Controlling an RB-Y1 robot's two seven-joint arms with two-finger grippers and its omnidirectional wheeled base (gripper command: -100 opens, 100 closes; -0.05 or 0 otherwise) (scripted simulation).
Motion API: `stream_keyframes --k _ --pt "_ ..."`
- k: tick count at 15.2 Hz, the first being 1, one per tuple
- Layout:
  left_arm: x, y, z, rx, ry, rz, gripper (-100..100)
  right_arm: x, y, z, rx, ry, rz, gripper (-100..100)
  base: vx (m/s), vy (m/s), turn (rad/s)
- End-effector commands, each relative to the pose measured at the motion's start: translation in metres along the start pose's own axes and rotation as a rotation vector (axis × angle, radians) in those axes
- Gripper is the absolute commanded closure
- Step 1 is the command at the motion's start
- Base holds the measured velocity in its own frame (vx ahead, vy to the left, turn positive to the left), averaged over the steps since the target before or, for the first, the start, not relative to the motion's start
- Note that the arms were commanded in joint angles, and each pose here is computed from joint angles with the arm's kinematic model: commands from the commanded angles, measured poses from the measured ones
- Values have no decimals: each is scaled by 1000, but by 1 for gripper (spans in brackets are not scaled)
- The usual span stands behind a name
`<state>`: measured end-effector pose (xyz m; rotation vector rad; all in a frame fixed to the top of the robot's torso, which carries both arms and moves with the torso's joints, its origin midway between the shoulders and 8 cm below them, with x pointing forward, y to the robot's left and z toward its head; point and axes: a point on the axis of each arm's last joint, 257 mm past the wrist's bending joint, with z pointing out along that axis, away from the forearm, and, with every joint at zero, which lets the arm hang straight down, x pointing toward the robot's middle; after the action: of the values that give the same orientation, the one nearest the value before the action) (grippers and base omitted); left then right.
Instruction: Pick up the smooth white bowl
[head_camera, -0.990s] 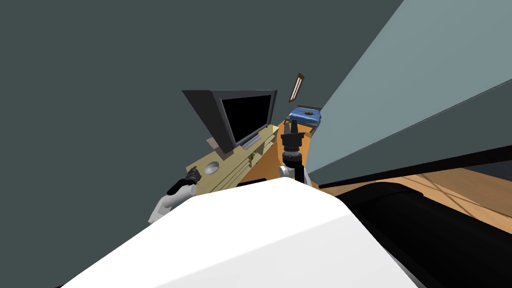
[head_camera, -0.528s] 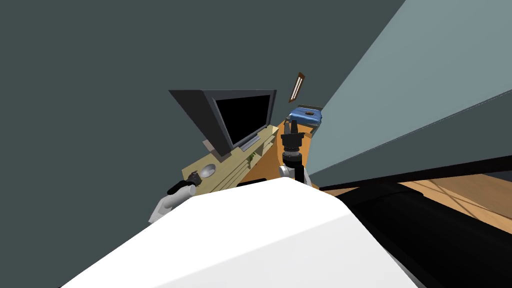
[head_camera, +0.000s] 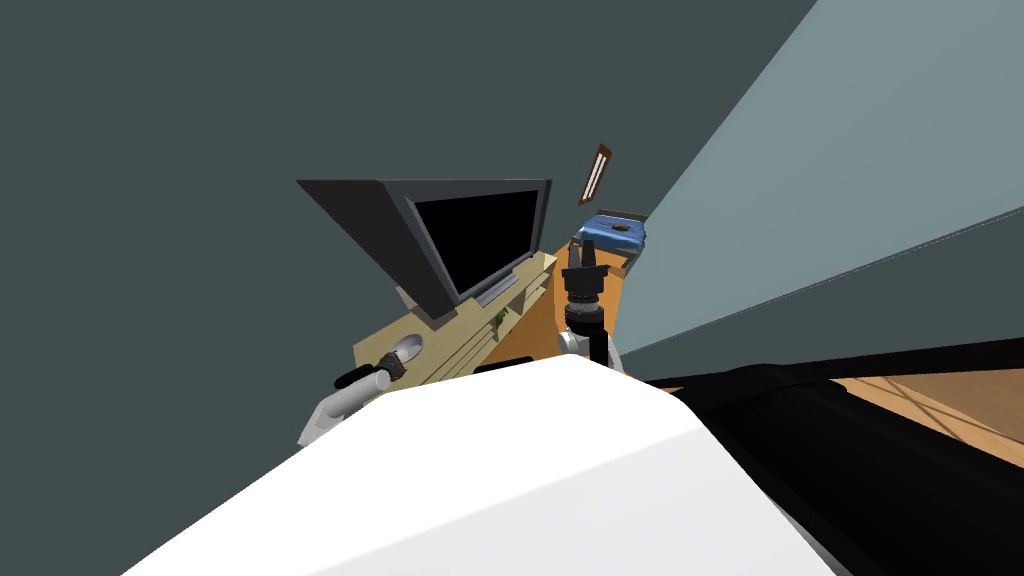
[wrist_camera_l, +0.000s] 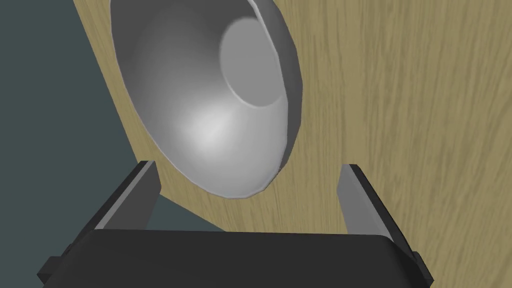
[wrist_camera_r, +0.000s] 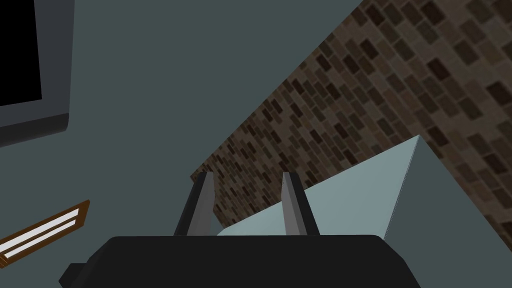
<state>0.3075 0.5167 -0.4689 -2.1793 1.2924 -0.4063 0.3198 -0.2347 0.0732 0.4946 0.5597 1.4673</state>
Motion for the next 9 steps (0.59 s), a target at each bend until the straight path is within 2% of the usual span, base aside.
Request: stream_keyframes --k 1,4,5,9 --pt "-1 13 2 -46 -3 -20 -100 0 0 0 0 0 0 0 57 -65 -1" --pt "-4 29 5 -104 -5 -46 -100 0 0 0 0 0 0 0 59 -71 18" --pt "-2 23 3 -80 -4 -36 -100 0 0 0 0 0 0 0 34 -46 9" --pt "8 36 16 -84 2 -42 -100 0 0 0 0 0 0 0 -4 5 -19"
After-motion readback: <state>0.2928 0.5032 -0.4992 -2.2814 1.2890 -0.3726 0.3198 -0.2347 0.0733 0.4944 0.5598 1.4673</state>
